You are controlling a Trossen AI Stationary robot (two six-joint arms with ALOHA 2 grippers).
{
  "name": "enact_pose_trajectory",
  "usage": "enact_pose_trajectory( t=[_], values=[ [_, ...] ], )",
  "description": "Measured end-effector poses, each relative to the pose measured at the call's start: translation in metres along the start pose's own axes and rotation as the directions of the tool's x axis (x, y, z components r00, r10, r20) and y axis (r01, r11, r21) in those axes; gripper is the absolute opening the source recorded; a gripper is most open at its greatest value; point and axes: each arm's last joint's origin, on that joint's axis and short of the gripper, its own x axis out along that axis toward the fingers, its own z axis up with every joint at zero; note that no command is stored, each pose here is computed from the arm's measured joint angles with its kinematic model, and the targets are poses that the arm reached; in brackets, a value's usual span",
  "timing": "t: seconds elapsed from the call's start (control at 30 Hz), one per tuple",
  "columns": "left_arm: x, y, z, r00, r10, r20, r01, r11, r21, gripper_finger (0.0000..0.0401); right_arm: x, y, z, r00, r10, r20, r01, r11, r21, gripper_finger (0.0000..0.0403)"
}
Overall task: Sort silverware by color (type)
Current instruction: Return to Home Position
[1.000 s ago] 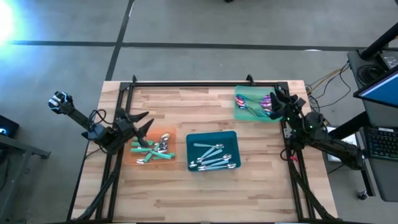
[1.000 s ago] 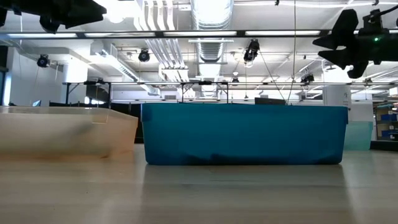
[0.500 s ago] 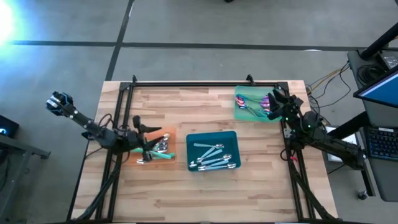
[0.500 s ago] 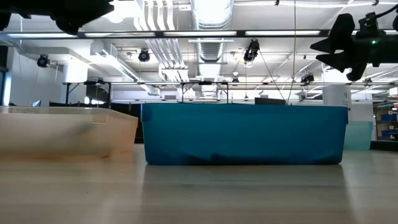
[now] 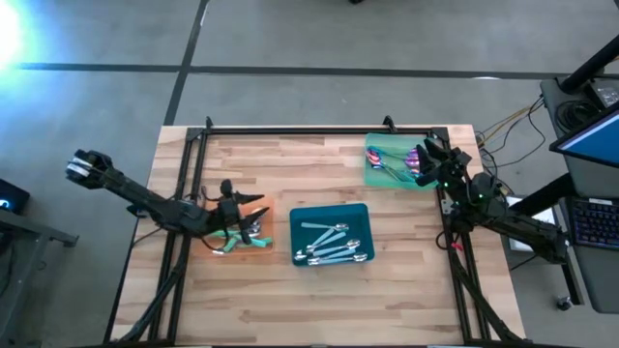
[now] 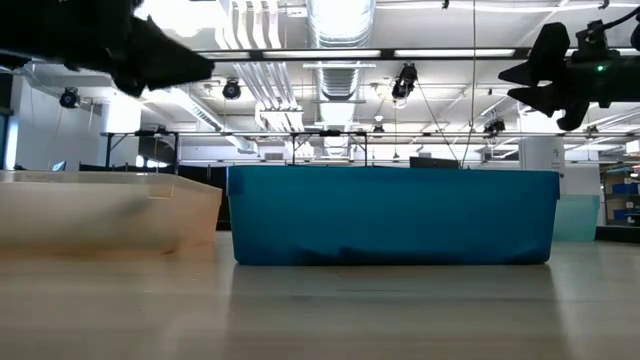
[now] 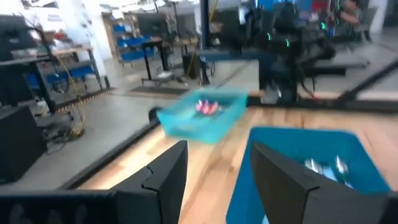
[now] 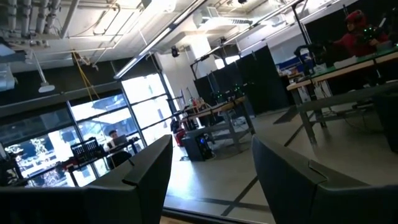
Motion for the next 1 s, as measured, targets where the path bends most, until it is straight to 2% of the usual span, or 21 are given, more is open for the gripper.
enact_pose_trajectory(
  t=[0.1,0.27,0.37,0.47,0.53,0.73,1.0],
  values=[
    [0.0,0.006,-0.012,0.998,-0.038,-0.042,0.038,0.999,0.009,0.0158,0.0,0.0,0.0,1.0,0.0,-0.001,0.0,1.0,-0.001,0.021],
    [-0.01,0.029,-0.031,0.998,-0.055,-0.017,0.054,0.998,-0.037,0.0158,0.0,0.0,0.0,1.0,0.0,-0.002,0.0,1.0,-0.002,0.021],
    [-0.019,0.042,-0.04,0.998,-0.035,0.046,0.04,0.992,-0.123,0.0158,0.0,0.0,0.0,1.0,0.0,-0.002,0.0,1.0,-0.001,0.021],
    [-0.021,0.049,-0.039,0.999,-0.004,0.04,0.009,0.989,-0.145,0.0158,0.0,0.0,0.0,1.0,-0.001,-0.003,0.001,1.0,-0.001,0.021],
    [-0.023,0.052,-0.034,0.997,0.008,0.08,0.005,0.986,-0.165,0.0158,0.0,0.0,-0.001,1.0,-0.002,-0.007,0.002,1.0,-0.003,0.021],
    [-0.03,0.059,-0.026,0.991,0.023,0.131,-0.004,0.989,-0.146,0.0158,0.0,0.0,-0.002,1.0,-0.004,-0.017,0.004,1.0,-0.009,0.021],
    [-0.039,0.066,-0.035,0.998,0.019,0.057,-0.011,0.989,-0.144,0.0158,0.0,0.0,-0.002,1.0,-0.004,-0.016,0.004,1.0,-0.008,0.021]
  ],
)
